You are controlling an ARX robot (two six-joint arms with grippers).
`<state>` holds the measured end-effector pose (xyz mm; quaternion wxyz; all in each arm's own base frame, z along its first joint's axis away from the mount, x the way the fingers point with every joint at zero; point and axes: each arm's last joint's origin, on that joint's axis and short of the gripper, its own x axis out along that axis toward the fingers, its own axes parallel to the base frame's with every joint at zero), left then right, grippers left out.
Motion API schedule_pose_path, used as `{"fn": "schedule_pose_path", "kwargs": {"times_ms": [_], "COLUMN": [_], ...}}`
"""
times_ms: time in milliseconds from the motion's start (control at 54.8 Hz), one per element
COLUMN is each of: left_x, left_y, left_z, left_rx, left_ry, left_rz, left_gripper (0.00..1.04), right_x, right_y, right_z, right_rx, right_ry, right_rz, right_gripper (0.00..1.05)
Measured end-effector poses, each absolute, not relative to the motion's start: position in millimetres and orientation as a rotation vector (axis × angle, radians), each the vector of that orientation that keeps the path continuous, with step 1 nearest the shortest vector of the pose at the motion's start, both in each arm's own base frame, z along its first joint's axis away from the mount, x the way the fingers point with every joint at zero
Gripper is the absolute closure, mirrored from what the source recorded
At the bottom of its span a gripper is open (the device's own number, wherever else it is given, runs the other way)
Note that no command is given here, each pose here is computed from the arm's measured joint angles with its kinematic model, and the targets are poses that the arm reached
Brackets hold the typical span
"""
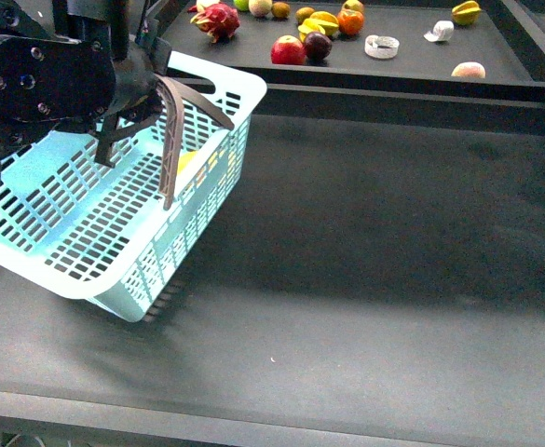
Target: Pick mango with right arm and hold basket with left
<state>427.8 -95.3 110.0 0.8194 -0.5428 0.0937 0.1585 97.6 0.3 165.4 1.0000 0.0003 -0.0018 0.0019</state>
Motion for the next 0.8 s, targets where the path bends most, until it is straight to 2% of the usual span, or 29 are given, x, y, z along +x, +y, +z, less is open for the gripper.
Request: {"fn": "schedule_pose_path", "kwargs": {"times_ms": [456,639,730,803], "left_x": [452,452,435,417], "left_y": [-82,-82,-74,-60], "left_z": [90,90,89,103], "left_rx": [-1.243,-1.231,-1.204,-1.199], "left_ry": [0.155,0.157,0.167,0.137], "left_rz": [0.5,0.525,0.561,0.562], "left_gripper": [0.99,0.59,0.34,0.14], "right_x": [98,98,98,98], "right_y": [0,0,0,0], "right_z": [165,165,165,165], "right_rx": [0.001,0.001,0.001,0.001], "right_ry": [-0.004,-0.004,-0.004,-0.004], "right_rz": [0.004,0.004,0.004,0.004], "right_gripper": [0.08,0.08,0.08,0.08]}}
